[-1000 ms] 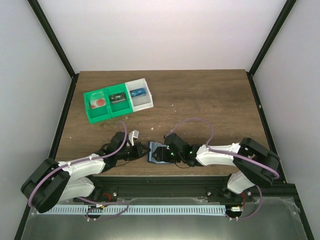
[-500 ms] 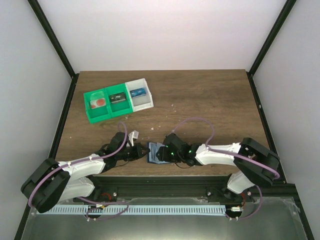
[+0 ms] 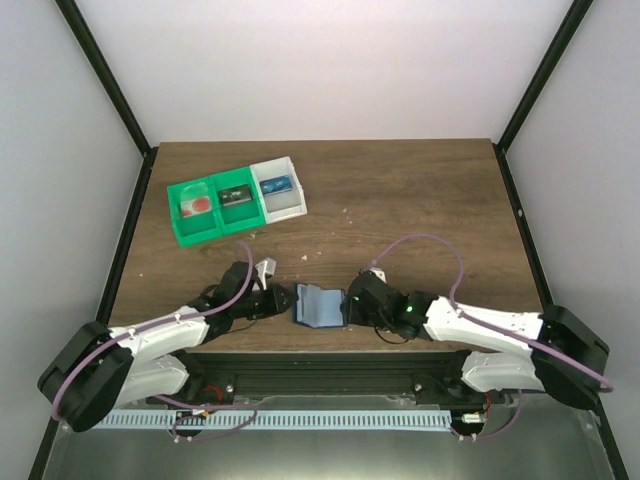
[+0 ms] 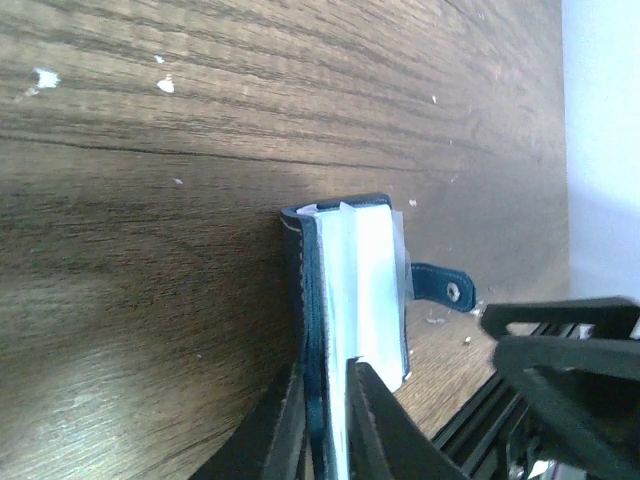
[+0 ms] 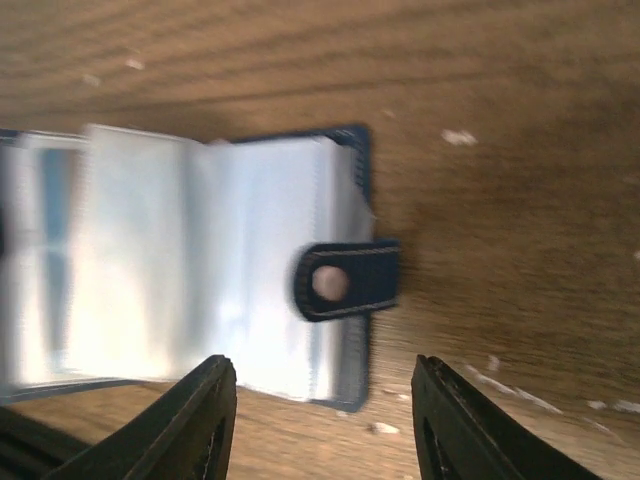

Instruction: Take the credit cards out of the card holder

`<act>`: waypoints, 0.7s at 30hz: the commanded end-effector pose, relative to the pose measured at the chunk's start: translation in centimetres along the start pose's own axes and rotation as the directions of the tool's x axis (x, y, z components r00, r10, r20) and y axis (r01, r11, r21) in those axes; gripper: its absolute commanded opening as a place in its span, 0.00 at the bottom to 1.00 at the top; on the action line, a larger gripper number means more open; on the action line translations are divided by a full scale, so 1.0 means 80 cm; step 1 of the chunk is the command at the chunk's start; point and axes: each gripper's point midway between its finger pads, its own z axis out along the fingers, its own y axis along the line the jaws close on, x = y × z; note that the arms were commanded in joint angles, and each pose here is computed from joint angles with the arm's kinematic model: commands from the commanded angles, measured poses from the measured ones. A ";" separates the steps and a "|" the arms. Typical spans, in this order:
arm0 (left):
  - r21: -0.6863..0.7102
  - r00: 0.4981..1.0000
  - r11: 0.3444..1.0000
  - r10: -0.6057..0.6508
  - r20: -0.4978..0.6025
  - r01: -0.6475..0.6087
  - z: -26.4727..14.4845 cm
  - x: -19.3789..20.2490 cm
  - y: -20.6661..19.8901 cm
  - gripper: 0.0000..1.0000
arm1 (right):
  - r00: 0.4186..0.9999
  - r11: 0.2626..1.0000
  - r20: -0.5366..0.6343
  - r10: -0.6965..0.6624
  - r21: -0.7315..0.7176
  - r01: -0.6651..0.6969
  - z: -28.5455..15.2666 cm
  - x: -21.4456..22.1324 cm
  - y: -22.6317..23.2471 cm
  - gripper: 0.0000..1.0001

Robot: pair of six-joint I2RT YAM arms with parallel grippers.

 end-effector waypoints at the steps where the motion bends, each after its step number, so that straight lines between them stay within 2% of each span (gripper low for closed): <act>1: 0.035 1.000 0.999 0.030 -0.003 -0.030 0.000 -0.001 -0.012 0.09 | 0.994 0.981 0.102 -0.042 -0.187 0.061 -0.027 -0.032 0.057 0.50; 6: 0.049 0.999 0.999 0.023 -0.029 -0.022 0.005 0.004 -0.012 0.04 | 0.995 0.952 0.081 -0.063 -0.293 0.084 -0.023 -0.036 0.100 0.59; 9: 0.051 0.999 0.998 0.022 -0.027 -0.021 0.005 0.003 -0.012 0.00 | 0.996 0.957 0.038 -0.082 -0.275 0.089 -0.002 -0.033 0.111 0.60; 15: 0.051 0.999 0.998 0.028 -0.025 -0.026 0.004 0.003 -0.013 0.00 | 0.994 0.976 -0.046 -0.095 -0.200 0.084 0.035 -0.019 0.113 0.70; 21: 0.057 0.999 0.998 0.023 -0.026 -0.022 0.004 0.003 -0.014 0.00 | 0.994 0.984 -0.064 -0.087 -0.164 0.076 0.054 -0.014 0.108 0.69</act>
